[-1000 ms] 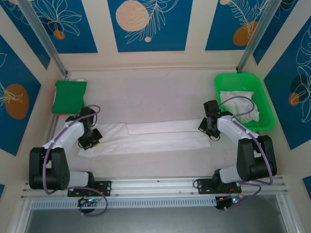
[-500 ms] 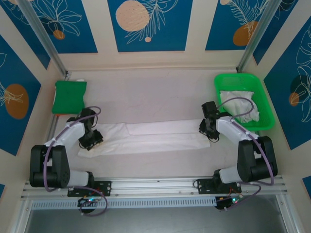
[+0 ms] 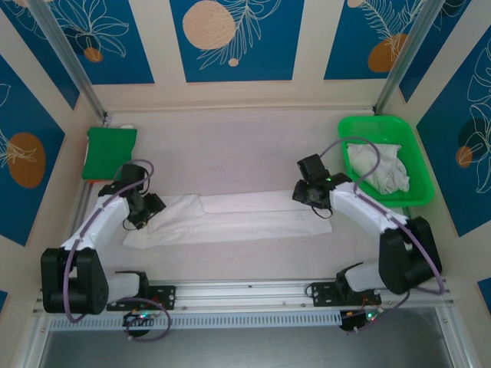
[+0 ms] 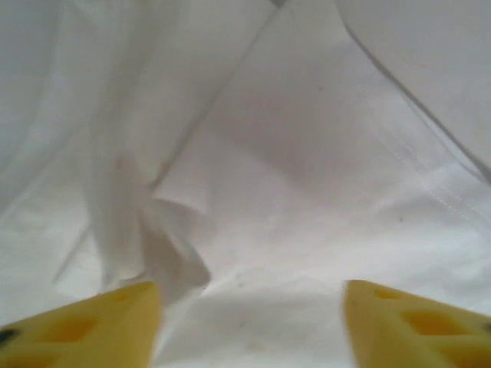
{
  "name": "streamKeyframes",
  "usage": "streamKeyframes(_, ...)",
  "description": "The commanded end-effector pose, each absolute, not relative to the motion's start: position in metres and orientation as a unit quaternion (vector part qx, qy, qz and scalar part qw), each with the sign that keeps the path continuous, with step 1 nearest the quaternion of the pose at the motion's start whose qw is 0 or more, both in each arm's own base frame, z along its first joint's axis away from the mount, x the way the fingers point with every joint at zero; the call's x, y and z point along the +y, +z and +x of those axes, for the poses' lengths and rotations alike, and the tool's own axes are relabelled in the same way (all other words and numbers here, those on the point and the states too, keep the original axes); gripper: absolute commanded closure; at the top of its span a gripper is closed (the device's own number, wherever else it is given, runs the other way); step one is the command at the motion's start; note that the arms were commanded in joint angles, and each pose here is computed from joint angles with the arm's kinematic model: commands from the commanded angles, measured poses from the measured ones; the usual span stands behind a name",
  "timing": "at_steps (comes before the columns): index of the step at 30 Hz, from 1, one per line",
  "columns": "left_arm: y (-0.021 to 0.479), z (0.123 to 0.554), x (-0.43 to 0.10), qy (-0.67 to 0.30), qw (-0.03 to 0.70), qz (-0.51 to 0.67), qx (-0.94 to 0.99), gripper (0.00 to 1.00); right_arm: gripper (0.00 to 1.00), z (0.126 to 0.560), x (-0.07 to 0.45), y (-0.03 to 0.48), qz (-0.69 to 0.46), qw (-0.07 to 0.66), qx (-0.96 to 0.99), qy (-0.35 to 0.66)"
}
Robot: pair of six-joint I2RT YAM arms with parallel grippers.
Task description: Fold and stack the t-shirts
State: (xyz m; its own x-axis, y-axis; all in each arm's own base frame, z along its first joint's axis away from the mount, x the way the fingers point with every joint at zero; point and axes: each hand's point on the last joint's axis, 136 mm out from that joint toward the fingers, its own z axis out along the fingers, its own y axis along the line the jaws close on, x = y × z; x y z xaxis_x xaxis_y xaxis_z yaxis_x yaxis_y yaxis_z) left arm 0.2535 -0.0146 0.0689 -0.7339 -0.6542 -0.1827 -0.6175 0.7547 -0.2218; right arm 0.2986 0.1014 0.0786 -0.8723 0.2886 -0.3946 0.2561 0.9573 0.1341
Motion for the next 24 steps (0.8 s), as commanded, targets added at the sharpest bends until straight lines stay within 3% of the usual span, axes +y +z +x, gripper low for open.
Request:
streamKeyframes(1, 0.050, 0.262, -0.027, -0.104, 0.105, -0.360, 0.921, 0.58, 0.55, 0.311, 0.128, 0.065, 0.129, 0.188, 0.972, 0.061)
streamKeyframes(4, 0.034, 0.269, -0.031, -0.102, 0.087, -0.361, 0.923, 0.77, 0.64, 0.312, 0.135, 0.045, 0.138, 0.155, 0.977, 0.056)
streamKeyframes(7, 0.024, 0.278, -0.034, -0.100, 0.078, -0.355, 0.926, 0.86, 0.69, 0.308, 0.133, 0.031, 0.143, 0.134, 0.980, 0.044)
streamKeyframes(15, 0.003, 0.327, -0.046, -0.093, 0.067, -0.328, 0.938, 0.88, 0.74, 0.283, 0.117, 0.014, 0.159, 0.103, 0.982, 0.023)
streamKeyframes(24, -0.003, 0.423, -0.064, -0.093, 0.074, -0.283, 0.952, 0.85, 0.74, 0.252, 0.113, 0.006, 0.171, 0.074, 0.982, 0.024)
